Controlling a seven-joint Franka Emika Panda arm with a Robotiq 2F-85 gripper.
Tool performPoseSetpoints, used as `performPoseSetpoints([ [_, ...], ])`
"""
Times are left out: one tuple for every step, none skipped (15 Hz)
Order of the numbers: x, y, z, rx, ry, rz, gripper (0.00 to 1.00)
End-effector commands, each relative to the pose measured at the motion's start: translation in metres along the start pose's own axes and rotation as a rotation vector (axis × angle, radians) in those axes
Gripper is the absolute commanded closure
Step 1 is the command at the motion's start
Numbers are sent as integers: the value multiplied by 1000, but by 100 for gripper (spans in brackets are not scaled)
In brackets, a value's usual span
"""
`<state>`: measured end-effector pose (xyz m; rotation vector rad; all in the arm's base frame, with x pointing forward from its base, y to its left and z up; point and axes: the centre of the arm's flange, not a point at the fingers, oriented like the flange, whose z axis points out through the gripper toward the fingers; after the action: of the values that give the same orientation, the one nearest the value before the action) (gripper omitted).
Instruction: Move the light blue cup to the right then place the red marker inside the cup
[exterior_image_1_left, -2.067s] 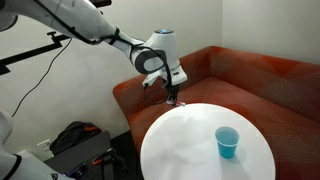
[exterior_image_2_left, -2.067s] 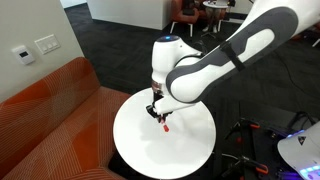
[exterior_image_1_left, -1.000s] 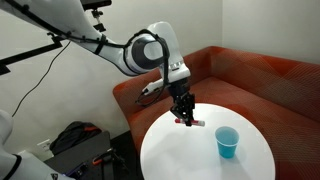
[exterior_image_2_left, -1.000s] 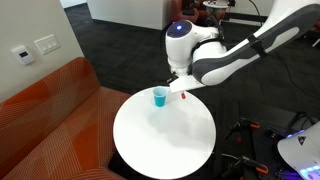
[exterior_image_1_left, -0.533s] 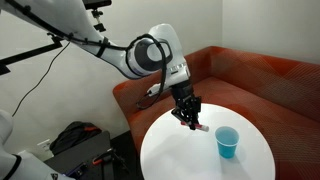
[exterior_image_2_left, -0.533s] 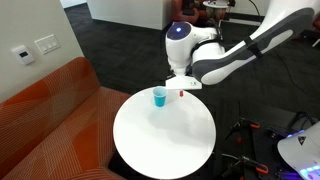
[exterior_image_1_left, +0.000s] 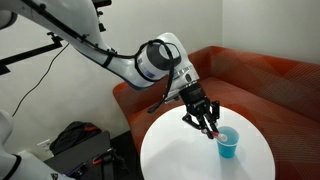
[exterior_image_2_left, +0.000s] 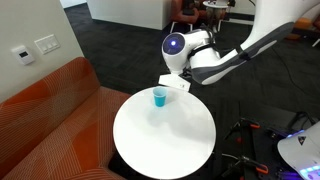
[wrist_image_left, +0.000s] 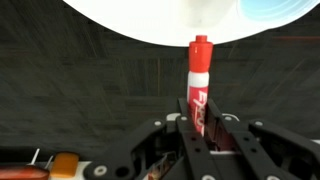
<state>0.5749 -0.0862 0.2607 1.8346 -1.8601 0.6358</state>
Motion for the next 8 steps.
performPoseSetpoints([
  [-8, -22, 6, 1, 152, 88, 95],
  [-10, -25, 7, 1, 183, 101, 95],
  [-13, -29, 10, 0, 207, 111, 95],
  [-16, -32, 11, 3, 229, 117, 95],
  [-20, -36, 14, 13, 246, 119, 95],
  [-24, -40, 16, 27, 255, 113, 95],
  [-27, -44, 17, 39, 267, 108, 95],
  [-31, -47, 18, 48, 278, 102, 95],
])
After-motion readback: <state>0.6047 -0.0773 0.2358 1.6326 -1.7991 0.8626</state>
